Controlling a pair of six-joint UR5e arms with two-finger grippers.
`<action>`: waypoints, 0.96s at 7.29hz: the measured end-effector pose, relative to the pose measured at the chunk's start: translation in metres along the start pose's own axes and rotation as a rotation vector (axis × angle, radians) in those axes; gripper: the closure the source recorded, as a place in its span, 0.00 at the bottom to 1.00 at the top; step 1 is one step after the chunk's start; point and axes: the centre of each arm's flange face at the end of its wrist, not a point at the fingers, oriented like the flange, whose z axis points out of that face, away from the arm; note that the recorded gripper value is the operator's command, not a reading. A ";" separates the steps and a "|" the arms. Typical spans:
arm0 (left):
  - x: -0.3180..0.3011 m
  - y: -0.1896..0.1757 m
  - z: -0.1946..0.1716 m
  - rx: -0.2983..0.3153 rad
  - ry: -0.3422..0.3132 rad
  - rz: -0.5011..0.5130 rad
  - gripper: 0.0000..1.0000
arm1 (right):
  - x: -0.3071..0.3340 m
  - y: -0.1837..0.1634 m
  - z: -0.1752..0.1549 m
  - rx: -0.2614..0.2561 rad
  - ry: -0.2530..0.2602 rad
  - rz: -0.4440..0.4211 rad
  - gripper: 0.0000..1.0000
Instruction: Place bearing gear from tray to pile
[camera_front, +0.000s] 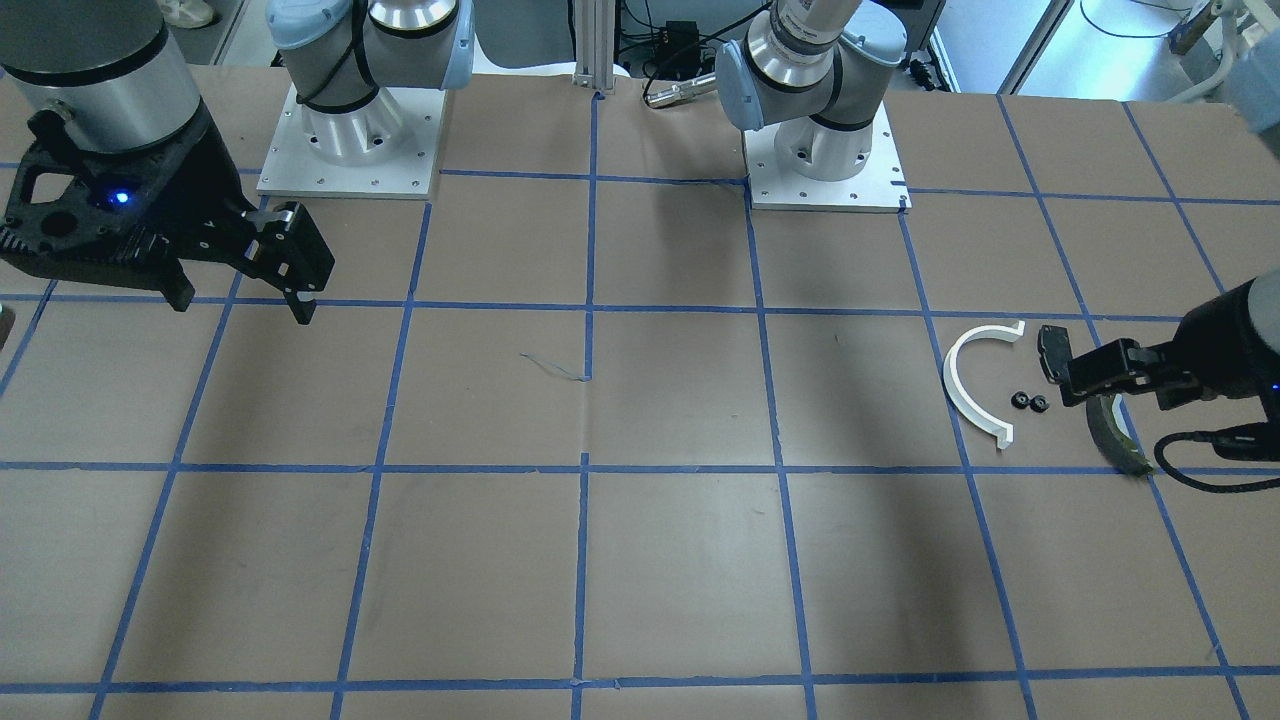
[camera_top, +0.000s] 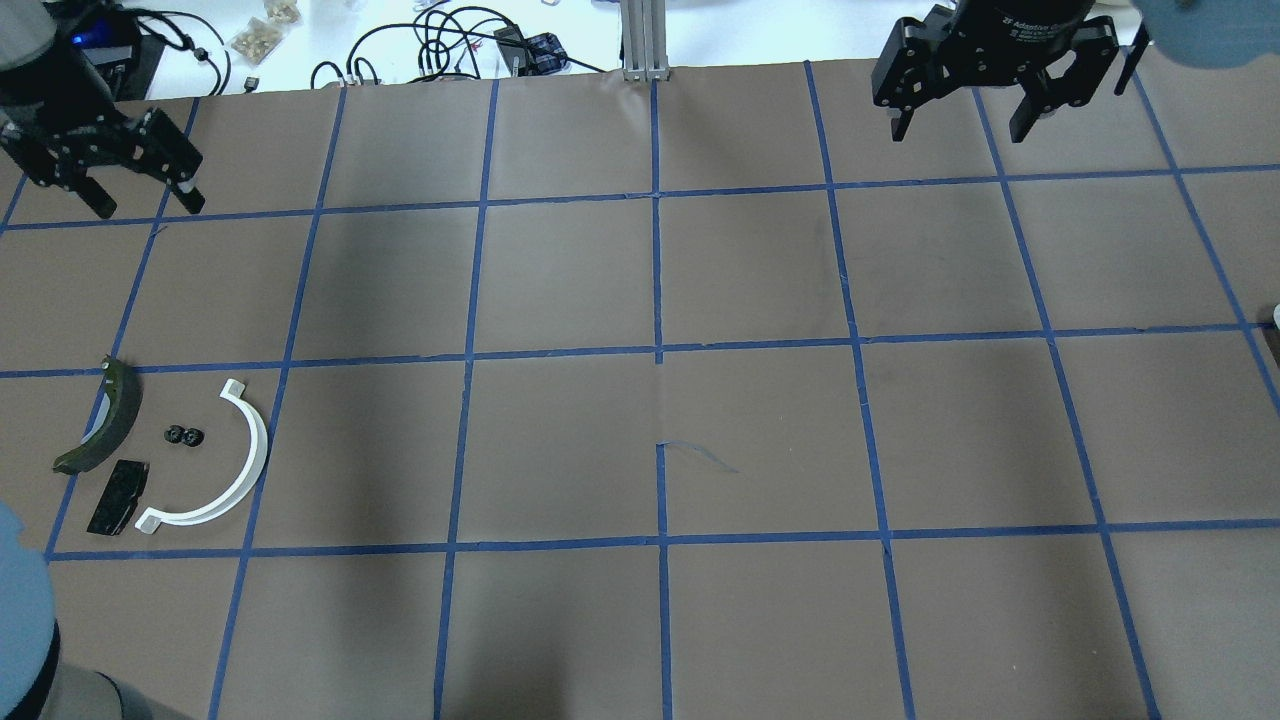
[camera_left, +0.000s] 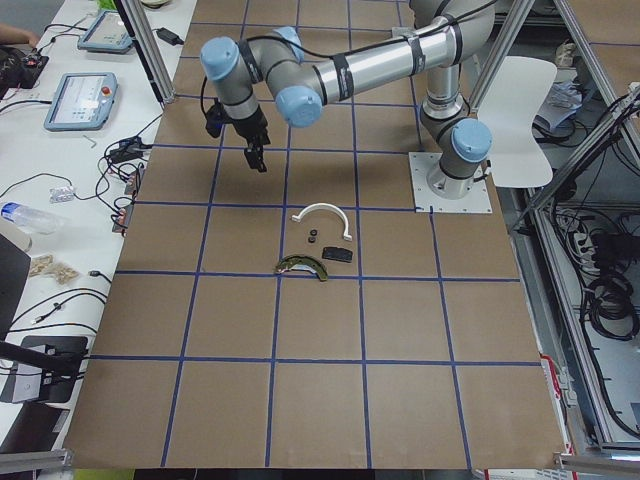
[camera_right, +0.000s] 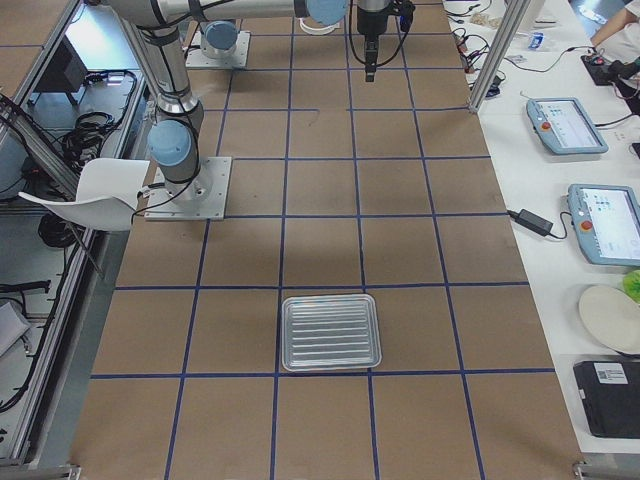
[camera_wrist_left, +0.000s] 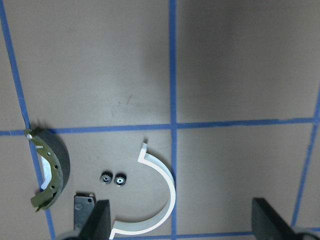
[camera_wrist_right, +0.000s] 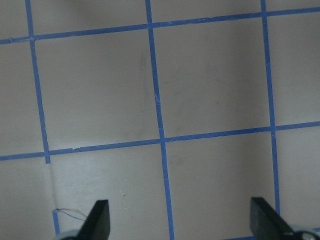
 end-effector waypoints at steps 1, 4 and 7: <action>0.051 0.008 -0.035 0.031 -0.010 0.033 0.00 | 0.000 0.000 0.000 0.000 0.002 0.001 0.00; 0.180 0.026 -0.056 0.061 0.016 -0.042 0.00 | 0.000 0.000 0.001 -0.002 0.004 0.001 0.00; 0.224 0.058 -0.033 0.031 0.019 -0.056 0.00 | 0.000 0.000 0.003 -0.006 0.000 -0.002 0.00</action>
